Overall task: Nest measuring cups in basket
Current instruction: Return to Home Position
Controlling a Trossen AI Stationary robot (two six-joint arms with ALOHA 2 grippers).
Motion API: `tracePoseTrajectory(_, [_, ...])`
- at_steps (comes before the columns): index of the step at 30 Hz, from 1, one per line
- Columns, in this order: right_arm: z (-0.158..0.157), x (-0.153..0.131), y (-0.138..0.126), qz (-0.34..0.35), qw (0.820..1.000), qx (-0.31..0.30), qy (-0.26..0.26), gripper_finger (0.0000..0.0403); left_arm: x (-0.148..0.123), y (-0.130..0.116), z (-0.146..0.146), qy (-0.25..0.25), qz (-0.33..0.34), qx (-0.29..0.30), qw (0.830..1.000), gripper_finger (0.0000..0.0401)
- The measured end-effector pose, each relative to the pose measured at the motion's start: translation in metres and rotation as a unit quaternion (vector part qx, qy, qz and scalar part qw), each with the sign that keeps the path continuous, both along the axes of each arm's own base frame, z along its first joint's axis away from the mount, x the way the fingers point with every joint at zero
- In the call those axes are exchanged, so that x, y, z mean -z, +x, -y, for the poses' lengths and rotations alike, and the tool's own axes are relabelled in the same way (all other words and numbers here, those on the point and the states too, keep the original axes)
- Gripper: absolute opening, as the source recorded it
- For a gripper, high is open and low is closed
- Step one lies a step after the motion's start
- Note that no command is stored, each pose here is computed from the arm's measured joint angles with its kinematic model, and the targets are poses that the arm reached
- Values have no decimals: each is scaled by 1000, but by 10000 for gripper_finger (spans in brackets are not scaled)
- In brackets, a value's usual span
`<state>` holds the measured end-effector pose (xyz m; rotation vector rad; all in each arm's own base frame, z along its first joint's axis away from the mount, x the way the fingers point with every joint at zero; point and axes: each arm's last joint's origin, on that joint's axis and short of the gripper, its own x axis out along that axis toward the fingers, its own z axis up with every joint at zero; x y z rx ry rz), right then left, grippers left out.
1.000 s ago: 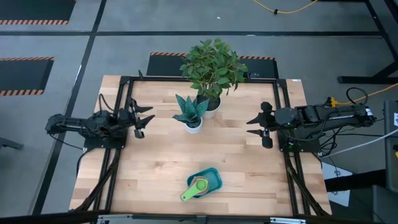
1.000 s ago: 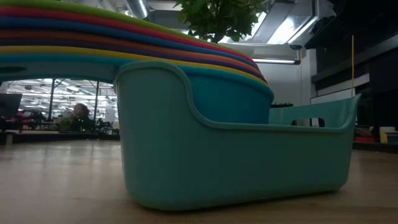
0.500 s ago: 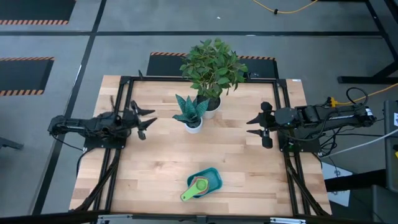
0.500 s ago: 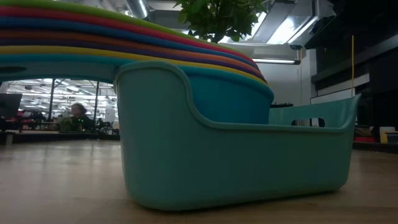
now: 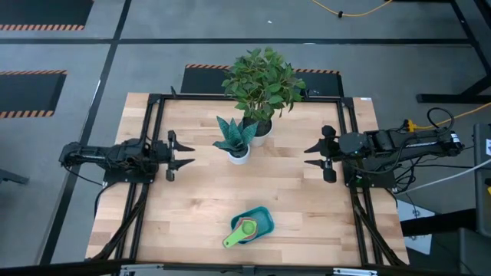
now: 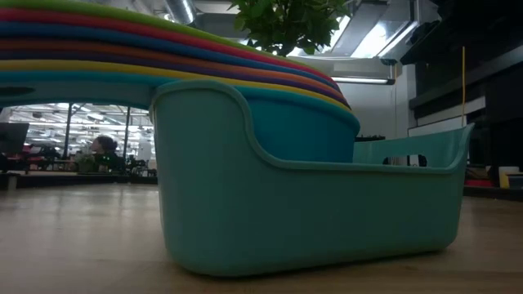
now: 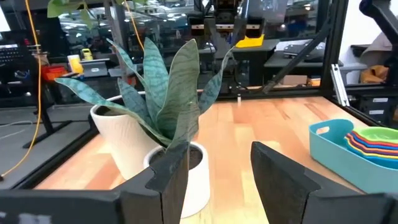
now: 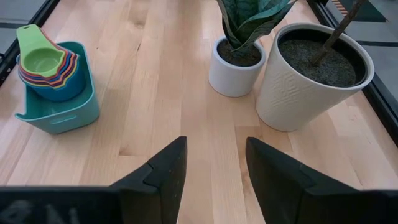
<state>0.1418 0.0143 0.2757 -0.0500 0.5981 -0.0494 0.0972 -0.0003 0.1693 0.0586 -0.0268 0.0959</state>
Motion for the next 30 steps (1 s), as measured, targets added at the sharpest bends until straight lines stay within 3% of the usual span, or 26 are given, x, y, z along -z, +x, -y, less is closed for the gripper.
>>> tracePoseTrajectory(8, [0, 0, 0, 3, 1000, 0, 0, 169, 0, 0, 0, 0, 0, -1, 1000, 166])
tracePoseTrajectory(12, [0, -2, -2, 11, 999, 10, 40, 169, 0, 0, 0, 0, 0, -2, 1000, 166])
tracePoseTrajectory(17, [-2, -9, -15, 36, 996, -32, 70, 169, 0, 0, 0, 0, 0, -2, 1000, 166])
tracePoseTrajectory(26, [4, -25, -54, 128, 989, -63, 28, 169, 0, 0, 0, 0, 0, -2, 1000, 166])
tracePoseTrajectory(30, [6, -17, -67, 147, 986, -73, 10, 169, 0, 0, 0, 0, 0, -2, 1000, 166])
